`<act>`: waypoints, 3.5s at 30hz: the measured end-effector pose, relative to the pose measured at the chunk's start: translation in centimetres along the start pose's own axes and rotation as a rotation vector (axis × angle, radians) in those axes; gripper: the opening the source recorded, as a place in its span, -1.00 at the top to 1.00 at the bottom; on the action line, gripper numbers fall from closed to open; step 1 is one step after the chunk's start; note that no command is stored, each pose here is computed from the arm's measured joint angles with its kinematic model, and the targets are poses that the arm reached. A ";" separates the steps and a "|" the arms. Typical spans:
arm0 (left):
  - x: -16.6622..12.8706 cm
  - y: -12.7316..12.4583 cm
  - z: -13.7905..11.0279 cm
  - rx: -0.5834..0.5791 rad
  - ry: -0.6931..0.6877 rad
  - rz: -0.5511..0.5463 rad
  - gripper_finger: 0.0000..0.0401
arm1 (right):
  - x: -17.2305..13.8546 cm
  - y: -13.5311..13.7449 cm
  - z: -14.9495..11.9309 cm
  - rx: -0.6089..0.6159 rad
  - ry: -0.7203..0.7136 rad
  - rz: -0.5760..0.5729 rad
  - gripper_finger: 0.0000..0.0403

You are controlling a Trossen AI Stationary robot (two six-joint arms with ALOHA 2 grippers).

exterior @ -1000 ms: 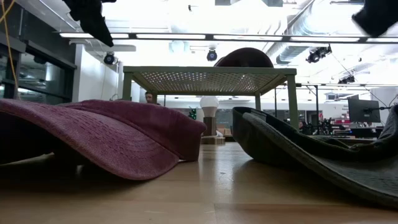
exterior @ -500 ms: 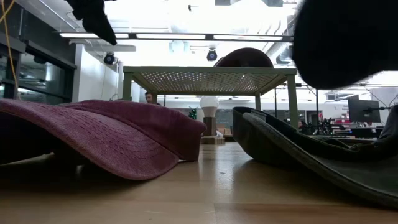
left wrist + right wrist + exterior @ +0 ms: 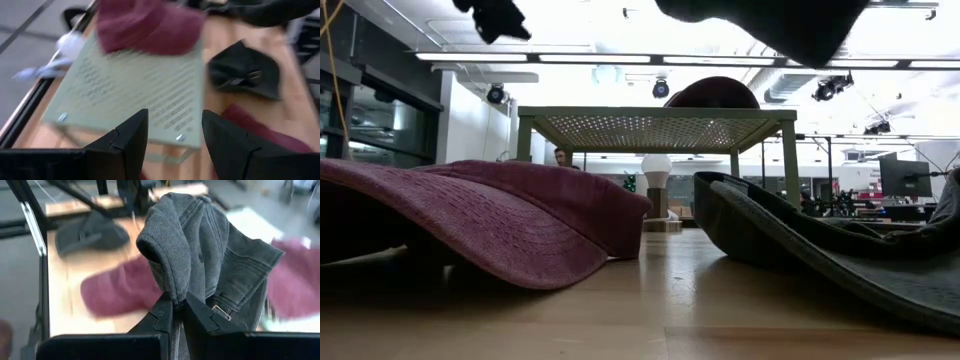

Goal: Pick & Place hat
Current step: Put the right black cap on the shelf

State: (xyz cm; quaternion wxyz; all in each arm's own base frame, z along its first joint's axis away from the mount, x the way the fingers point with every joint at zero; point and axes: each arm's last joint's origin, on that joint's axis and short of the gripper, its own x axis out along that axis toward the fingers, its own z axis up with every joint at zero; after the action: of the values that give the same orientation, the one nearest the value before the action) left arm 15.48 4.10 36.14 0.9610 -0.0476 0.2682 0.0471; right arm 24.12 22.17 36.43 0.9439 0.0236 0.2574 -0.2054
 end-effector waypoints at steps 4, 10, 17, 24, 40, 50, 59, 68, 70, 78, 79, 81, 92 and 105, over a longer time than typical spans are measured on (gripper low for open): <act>0.0 -0.3 0.8 0.085 -0.092 -0.120 0.08 | 0.6 0.5 1.2 -0.062 -0.096 -0.008 0.92; -0.4 -0.9 2.3 0.231 -0.260 -0.279 0.08 | 2.4 0.9 4.1 -0.133 -0.176 0.061 0.92; -0.8 -1.1 2.8 0.338 -0.349 -0.348 0.08 | 5.3 -0.6 6.6 -0.147 -0.204 0.072 0.92; -1.9 -1.4 2.7 0.431 -0.397 -0.333 0.08 | 8.2 -2.6 8.7 -0.111 -0.202 0.164 0.92; -2.6 -1.5 2.2 0.473 -0.388 -0.337 0.08 | 11.2 -5.5 10.4 -0.067 -0.180 0.221 0.92; -2.2 -1.3 2.2 0.457 -0.364 -0.280 0.31 | 11.7 -6.2 10.6 -0.081 -0.178 0.212 0.92; -2.1 -1.3 2.2 0.461 -0.357 -0.275 0.92 | 12.7 -7.5 10.8 -0.094 -0.156 0.179 0.92; -1.7 -1.0 2.0 0.354 -0.298 -0.209 0.98 | 12.8 -8.0 11.0 -0.086 -0.165 0.121 0.48; -1.6 -0.9 2.1 0.301 -0.300 -0.208 0.98 | 12.7 -8.1 10.9 -0.089 -0.162 0.097 0.38; -1.5 -0.6 2.8 0.103 -0.338 -0.134 0.99 | 12.7 -8.5 10.4 -0.119 -0.124 -0.008 0.20; -1.4 -0.5 2.9 0.090 -0.339 -0.112 0.99 | 12.7 -8.6 10.3 -0.122 -0.116 -0.032 0.19; -1.1 -0.3 2.9 0.045 -0.327 -0.060 0.99 | 12.8 -8.9 10.0 -0.128 -0.098 -0.090 0.19; 2.4 0.7 3.5 -0.073 -0.270 0.031 0.99 | 11.1 -10.5 9.6 -0.144 -0.063 -0.257 0.25; 4.5 1.7 3.4 -0.098 -0.218 0.244 0.99 | 9.4 -11.9 8.8 -0.118 0.006 -0.289 0.28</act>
State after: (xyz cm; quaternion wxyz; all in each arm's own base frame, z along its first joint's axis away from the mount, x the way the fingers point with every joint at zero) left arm 20.86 6.52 36.62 0.9681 -0.0562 0.1636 0.1815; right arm 30.93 6.47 40.16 0.9036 -0.0688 0.2725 -0.3233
